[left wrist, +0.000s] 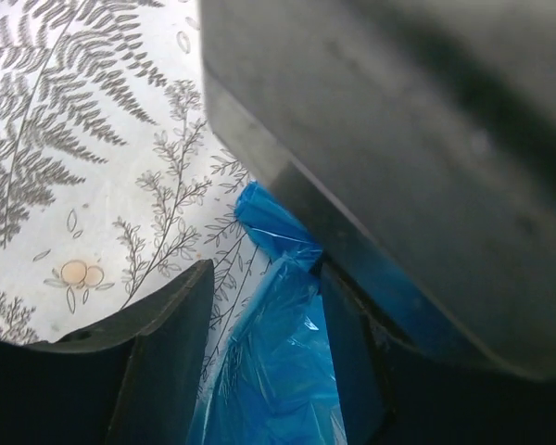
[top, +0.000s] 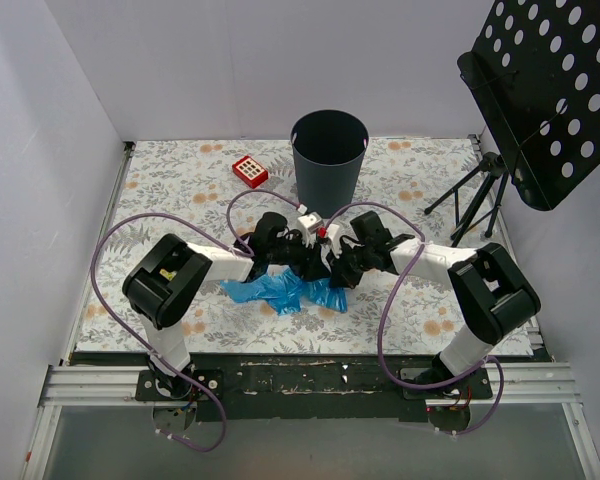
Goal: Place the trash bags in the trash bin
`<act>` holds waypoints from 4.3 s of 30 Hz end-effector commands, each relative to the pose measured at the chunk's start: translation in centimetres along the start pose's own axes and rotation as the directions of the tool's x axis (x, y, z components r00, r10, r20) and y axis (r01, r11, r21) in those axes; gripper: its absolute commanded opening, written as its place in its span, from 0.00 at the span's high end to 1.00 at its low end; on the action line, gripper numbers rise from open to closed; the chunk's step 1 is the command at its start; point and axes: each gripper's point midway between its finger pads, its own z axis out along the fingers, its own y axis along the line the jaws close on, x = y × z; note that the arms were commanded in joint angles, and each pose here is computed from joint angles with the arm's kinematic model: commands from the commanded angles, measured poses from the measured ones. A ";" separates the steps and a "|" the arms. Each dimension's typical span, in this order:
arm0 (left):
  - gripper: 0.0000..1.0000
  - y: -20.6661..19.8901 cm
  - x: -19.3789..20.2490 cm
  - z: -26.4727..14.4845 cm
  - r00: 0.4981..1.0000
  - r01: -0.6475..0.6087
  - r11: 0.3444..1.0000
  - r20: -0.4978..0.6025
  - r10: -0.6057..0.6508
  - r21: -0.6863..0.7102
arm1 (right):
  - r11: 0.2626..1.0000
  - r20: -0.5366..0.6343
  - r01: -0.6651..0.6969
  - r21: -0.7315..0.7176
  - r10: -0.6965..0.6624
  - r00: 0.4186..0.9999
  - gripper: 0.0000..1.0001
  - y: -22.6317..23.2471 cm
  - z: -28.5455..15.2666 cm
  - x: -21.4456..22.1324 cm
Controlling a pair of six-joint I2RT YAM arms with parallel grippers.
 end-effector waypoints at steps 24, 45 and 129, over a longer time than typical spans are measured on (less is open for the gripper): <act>1.00 -0.7 0.6 0.3 0.998 0.054 0.982 -0.028 -0.050 0.181 | 1.000 0.058 -0.020 -0.003 0.020 0.998 0.99 -0.4 -1.5 -2.1; 1.00 6.3 1.1 1.2 0.960 0.270 0.881 0.182 -0.215 -0.388 | 0.854 0.297 0.083 -0.513 0.085 0.951 0.99 8.4 -5.4 -6.2; 0.55 -0.1 -9.4 -7.9 0.967 -0.180 0.979 0.165 0.194 -0.098 | 0.488 0.152 -0.254 0.835 0.238 0.959 0.33 -28.6 -15.5 -1.6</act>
